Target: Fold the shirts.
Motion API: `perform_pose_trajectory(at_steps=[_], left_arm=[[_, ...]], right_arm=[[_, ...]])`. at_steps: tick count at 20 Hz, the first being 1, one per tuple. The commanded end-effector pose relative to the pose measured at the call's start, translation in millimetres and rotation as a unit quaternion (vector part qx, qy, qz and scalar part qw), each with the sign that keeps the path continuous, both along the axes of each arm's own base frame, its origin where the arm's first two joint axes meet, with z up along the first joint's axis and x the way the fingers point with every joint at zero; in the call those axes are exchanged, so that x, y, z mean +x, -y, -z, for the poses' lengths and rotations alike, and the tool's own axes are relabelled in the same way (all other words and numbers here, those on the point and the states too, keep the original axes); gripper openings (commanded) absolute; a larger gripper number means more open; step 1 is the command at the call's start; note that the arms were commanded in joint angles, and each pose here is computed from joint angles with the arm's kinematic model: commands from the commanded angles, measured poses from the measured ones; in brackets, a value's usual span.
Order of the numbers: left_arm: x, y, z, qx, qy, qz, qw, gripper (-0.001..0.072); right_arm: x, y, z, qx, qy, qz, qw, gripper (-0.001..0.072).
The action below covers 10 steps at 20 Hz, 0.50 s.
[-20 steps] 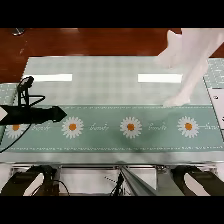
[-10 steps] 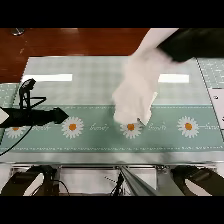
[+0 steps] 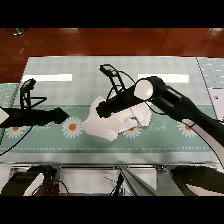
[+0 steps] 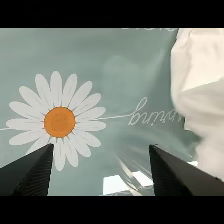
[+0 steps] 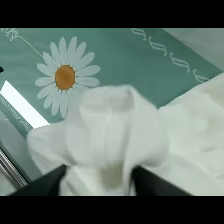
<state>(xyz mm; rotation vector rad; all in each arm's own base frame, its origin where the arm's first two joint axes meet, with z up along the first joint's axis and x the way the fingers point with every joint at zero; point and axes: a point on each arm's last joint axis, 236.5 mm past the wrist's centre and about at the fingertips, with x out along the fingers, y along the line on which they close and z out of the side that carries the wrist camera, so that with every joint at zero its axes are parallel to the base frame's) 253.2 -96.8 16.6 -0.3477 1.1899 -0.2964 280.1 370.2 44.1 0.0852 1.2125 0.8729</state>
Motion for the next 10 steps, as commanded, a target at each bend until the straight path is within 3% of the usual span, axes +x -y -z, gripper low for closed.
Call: perform_pose_trajectory(at_steps=[1,4,6,8,10], left_arm=[[-3.6,0.4,1.4,0.002,-0.006,0.008,1.0,0.0701],[-14.0,-17.6,9.7,0.039,-0.022,0.029,0.999,0.0701],[-18.3,-26.4,14.0,0.039,-0.036,0.016,0.998,0.0701],[-29.1,-15.4,26.6,0.01,-0.059,0.013,0.998,0.0701],[-42.3,15.7,41.8,-0.063,-0.073,0.024,0.995,0.0701]], right_arm=[[2.2,18.4,7.9,-0.019,-0.028,-0.016,0.999,0.0621],[42.2,148.1,-14.4,-0.139,0.01,0.048,0.989,0.0621],[66.6,265.1,-30.5,-0.21,0.036,0.181,0.96,0.0621],[63.3,341.7,-22.8,-0.181,0.027,0.315,0.931,0.062],[38.7,369.8,12.2,-0.1,-0.018,0.417,0.903,0.062]])
